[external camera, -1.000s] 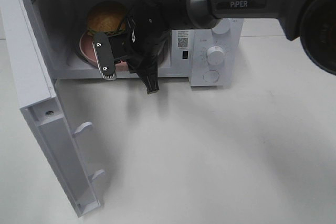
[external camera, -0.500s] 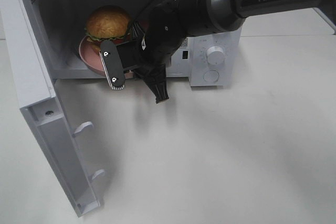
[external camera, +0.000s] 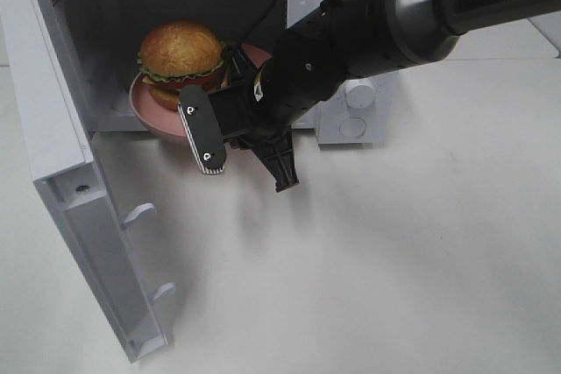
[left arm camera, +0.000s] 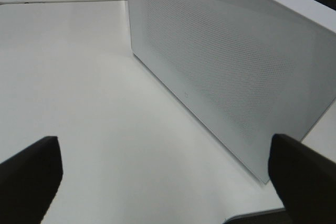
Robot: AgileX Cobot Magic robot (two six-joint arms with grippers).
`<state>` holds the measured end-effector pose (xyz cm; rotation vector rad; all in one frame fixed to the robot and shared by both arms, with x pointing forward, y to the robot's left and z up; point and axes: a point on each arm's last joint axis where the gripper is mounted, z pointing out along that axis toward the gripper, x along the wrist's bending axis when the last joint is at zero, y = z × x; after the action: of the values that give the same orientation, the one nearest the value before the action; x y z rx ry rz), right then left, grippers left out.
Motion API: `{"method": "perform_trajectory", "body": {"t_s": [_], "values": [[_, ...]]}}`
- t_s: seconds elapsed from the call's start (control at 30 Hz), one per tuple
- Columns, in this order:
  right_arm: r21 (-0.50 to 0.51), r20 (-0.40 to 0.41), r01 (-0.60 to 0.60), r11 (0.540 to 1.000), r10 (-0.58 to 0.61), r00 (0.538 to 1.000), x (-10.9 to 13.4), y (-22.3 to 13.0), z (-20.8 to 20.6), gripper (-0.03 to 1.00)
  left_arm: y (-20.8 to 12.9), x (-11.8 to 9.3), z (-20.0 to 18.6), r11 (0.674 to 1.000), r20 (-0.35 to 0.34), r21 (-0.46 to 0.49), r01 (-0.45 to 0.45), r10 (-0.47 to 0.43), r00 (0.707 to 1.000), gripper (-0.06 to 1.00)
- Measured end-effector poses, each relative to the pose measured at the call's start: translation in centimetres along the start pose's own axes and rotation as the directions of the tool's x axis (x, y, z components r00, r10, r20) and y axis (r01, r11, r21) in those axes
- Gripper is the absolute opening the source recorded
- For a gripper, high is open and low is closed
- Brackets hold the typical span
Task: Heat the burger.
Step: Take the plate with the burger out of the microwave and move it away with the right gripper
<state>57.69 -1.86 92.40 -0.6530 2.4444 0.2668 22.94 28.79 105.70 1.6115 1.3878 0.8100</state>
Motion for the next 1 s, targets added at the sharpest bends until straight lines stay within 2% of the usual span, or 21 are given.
{"method": "perform_trajectory", "body": {"t_s": [0.57, 1.0], "values": [[-0.025, 0.038, 0.011, 1.000, -0.010, 0.999, 2.2, -0.3, -3.5, 0.07, 0.0, 0.0, 0.0, 1.000, 0.000, 0.000, 0.000, 0.000, 1.000, 0.99], [-0.030, 0.031, 0.019, 0.999, -0.018, 0.999, 4.8, -0.8, -6.1, 0.07, 0.0, 0.0, 0.0, 1.000, 0.000, 0.000, 0.000, 0.000, 1.000, 0.99]]}}
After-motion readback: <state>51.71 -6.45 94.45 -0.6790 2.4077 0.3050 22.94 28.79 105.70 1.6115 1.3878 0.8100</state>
